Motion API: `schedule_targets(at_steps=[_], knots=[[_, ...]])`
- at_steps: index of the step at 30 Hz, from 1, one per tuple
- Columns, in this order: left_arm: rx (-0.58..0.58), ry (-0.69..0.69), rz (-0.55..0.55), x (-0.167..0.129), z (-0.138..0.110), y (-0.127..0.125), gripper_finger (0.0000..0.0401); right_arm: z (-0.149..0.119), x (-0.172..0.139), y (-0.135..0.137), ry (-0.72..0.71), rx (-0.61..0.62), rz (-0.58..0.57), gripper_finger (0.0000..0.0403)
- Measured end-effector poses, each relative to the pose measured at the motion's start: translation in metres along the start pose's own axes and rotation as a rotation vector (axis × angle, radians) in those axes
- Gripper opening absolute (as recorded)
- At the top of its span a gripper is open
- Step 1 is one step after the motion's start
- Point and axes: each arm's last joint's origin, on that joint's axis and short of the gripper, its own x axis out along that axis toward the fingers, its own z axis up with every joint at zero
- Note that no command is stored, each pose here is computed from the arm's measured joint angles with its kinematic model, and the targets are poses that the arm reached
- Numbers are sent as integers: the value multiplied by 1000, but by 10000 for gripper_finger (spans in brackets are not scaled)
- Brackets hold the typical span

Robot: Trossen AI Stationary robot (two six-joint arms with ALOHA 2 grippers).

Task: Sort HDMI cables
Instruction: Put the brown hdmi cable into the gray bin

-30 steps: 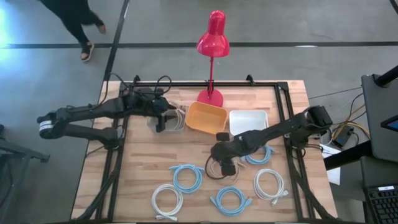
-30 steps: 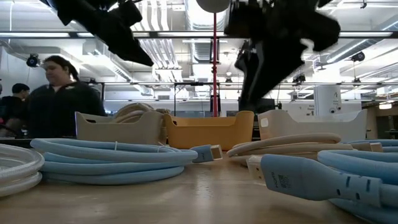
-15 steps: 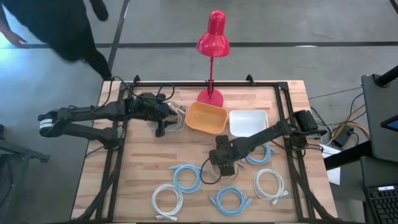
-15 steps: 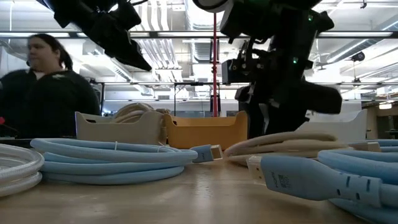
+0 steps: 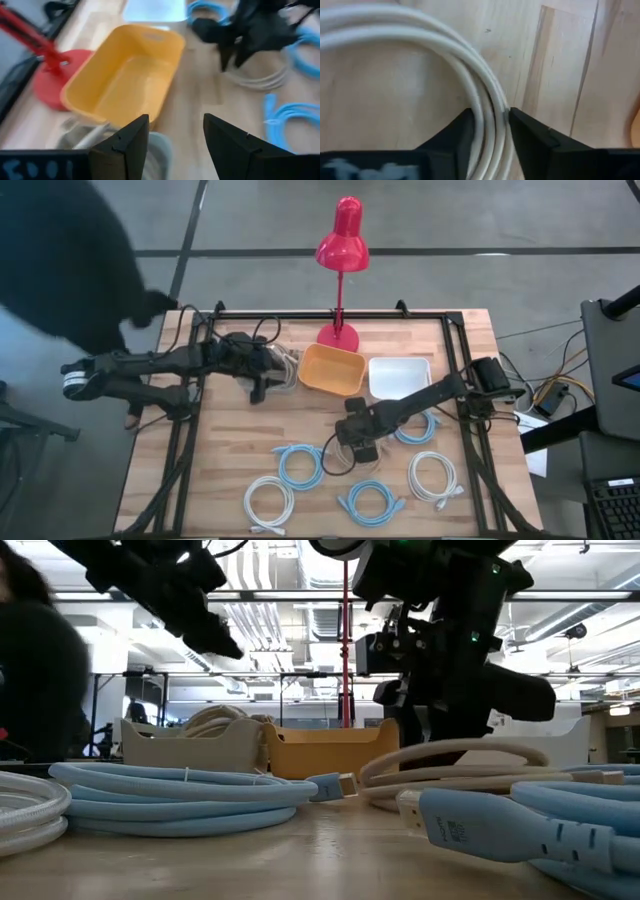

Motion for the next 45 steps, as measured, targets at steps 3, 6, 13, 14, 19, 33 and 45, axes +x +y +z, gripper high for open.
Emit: schedule_targets(at_steps=[3, 6, 13, 14, 19, 33, 45], knots=[[-29, -31, -78, 1, 3, -3, 195, 0, -6, -1, -13, 3, 13, 77], [-78, -72, -147, 4, 7, -7, 195, 2, -14, -1, -39, 8, 24, 45], [-234, -117, -227, 16, 15, -17, 195, 4, -31, -5, -96, 50, -42, 15], [-250, -113, -235, 18, 15, -19, 195, 5, -35, -6, -112, 54, -57, 15], [-322, -71, -272, 37, 12, -27, 195, 6, -51, -11, -164, 67, -141, 15], [-621, -67, -304, 105, -1, -33, 195, 23, -70, -22, -330, 67, -532, 13], [-653, -115, -388, 108, 4, -34, 195, 24, -70, -22, -332, 42, -536, 13]])
